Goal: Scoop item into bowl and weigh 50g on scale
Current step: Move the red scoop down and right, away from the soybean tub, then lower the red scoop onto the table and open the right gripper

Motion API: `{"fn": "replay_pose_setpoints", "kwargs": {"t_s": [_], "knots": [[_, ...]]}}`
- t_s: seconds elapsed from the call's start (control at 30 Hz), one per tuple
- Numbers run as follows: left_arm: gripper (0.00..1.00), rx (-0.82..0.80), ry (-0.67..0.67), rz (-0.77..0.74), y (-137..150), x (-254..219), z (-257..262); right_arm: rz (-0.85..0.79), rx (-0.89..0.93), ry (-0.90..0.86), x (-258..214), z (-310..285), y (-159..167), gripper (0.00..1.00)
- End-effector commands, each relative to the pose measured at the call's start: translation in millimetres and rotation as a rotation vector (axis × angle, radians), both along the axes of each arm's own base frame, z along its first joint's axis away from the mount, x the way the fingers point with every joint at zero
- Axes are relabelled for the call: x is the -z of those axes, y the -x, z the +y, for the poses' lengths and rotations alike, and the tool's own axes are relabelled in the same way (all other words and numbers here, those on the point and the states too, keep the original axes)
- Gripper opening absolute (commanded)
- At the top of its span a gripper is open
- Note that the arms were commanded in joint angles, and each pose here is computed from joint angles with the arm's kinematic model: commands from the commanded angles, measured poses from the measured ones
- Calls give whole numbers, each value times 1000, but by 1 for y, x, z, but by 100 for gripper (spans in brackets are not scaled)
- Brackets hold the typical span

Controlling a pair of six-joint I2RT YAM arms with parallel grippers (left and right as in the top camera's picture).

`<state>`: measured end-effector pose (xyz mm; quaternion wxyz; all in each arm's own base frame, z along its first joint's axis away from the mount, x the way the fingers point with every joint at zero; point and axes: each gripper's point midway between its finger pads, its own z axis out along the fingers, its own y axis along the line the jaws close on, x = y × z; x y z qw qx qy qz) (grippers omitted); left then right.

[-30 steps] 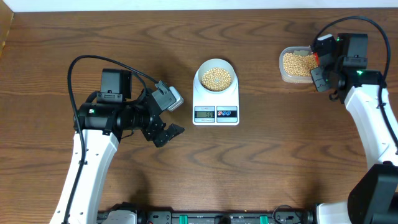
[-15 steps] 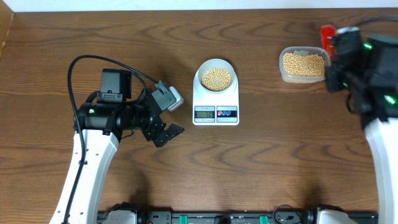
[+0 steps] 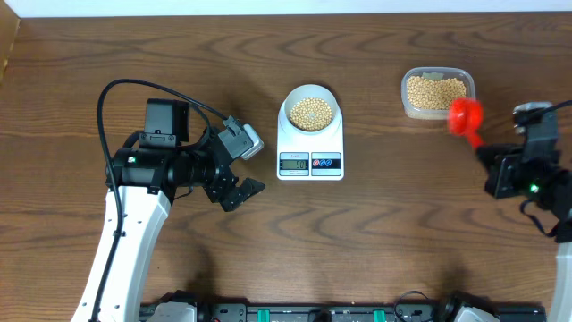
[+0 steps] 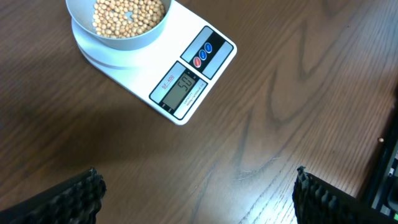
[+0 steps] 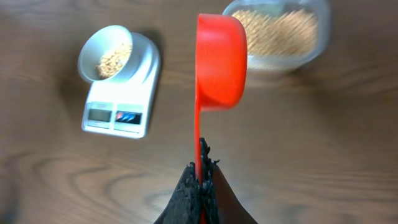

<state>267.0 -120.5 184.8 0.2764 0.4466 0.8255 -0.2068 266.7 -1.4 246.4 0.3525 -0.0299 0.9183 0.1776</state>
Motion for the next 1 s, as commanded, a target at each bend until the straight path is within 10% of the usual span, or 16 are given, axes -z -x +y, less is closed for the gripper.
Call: {"fn": "replay_pose_setpoints", "kwargs": {"t_s": [0.0, 0.53, 0.83, 0.97], "knots": [[99, 11, 3, -38, -3, -11, 0, 106, 53, -189, 36, 13, 3, 1], [99, 11, 3, -38, -3, -11, 0, 285, 498, -356, 188, -9, 11, 11], [99, 11, 3, -38, -3, -11, 0, 313, 526, -355, 203, -9, 20, 31], [99, 11, 3, -38, -3, -11, 0, 338, 574, -302, 210, -18, 26, 56]]}}
